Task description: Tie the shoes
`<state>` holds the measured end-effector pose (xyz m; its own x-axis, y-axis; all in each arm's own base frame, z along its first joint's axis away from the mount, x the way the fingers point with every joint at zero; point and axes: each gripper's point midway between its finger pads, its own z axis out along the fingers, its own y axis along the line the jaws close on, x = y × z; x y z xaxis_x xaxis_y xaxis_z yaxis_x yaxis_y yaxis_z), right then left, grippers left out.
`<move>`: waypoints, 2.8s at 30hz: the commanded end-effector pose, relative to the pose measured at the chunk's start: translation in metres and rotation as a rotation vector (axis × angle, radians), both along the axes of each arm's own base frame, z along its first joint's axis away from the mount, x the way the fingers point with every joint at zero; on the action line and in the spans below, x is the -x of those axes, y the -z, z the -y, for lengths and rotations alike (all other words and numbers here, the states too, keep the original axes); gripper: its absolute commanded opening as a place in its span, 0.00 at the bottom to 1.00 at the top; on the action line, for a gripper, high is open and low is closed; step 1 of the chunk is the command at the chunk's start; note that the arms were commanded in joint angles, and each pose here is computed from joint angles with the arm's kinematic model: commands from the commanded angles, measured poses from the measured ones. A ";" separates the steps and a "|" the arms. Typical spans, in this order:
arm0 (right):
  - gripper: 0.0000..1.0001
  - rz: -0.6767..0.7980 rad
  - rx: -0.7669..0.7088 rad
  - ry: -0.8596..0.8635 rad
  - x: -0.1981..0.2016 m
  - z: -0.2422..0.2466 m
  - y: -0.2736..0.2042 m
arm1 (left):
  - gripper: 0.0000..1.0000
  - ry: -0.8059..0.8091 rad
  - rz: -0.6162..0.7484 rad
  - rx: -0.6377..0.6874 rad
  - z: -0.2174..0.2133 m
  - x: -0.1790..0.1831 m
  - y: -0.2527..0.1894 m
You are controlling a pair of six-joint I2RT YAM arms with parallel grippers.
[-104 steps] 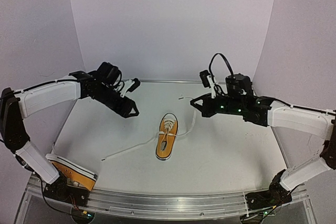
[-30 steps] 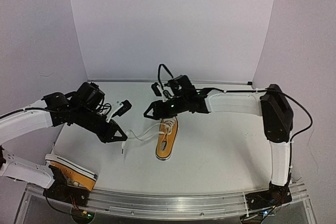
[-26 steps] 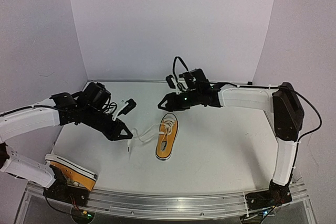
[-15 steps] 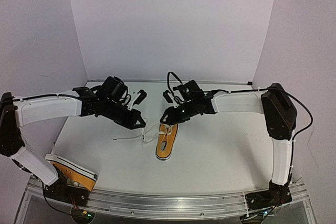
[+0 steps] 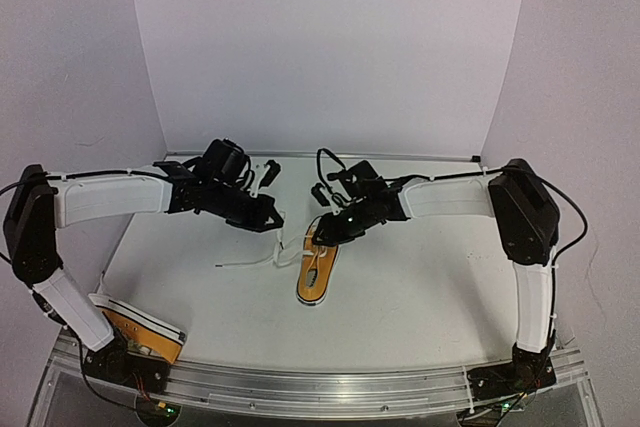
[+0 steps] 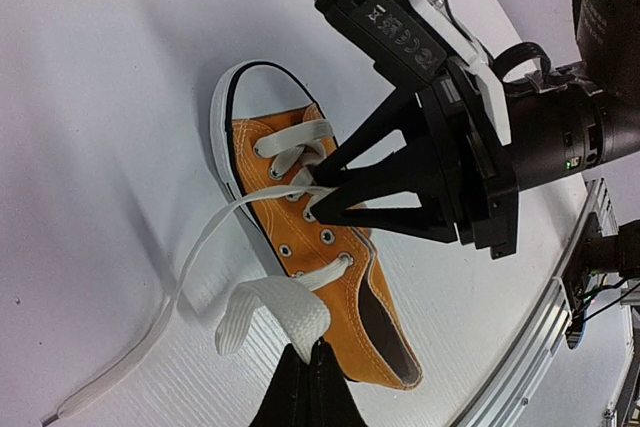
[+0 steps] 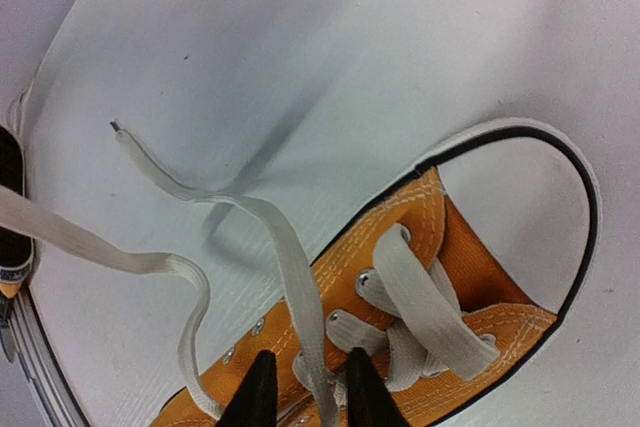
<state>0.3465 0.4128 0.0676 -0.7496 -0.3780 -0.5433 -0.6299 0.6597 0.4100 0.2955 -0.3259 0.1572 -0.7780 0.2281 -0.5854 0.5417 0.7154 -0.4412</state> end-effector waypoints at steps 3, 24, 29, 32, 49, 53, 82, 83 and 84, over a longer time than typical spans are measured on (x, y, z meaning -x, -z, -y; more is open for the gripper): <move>0.06 0.020 0.003 -0.032 0.002 0.001 -0.009 | 0.00 -0.073 0.034 0.096 0.002 -0.037 -0.030; 0.00 0.189 -0.111 -0.129 0.026 0.000 -0.063 | 0.00 -0.038 -0.178 0.250 0.066 -0.106 0.018; 0.00 0.219 -0.115 -0.122 0.022 0.000 -0.068 | 0.00 0.049 -0.242 0.232 0.081 -0.076 0.042; 0.00 0.230 -0.105 -0.112 0.019 0.001 -0.067 | 0.00 0.127 -0.317 0.272 0.088 -0.049 0.051; 0.00 0.229 -0.114 -0.119 0.024 0.004 -0.066 | 0.00 0.193 -0.332 0.389 0.061 0.006 0.004; 0.00 0.240 -0.129 -0.119 0.024 0.003 -0.072 | 0.00 0.221 -0.375 0.435 0.071 0.007 0.008; 0.00 0.288 -0.215 -0.165 0.035 0.001 -0.090 | 0.00 0.025 -0.384 0.422 0.067 -0.040 0.049; 0.00 0.287 -0.216 -0.167 0.035 0.000 -0.090 | 0.00 0.038 -0.387 0.431 0.071 -0.040 0.048; 0.00 0.287 -0.214 -0.166 0.035 0.000 -0.089 | 0.00 0.056 -0.389 0.440 0.075 -0.038 0.045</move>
<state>0.3112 0.4028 0.1163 -0.5712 -0.3888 -0.7229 -0.7850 0.5162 0.3426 0.3187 -0.3848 0.0877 -0.9675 0.0806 -0.2395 0.2496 0.4528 -0.8560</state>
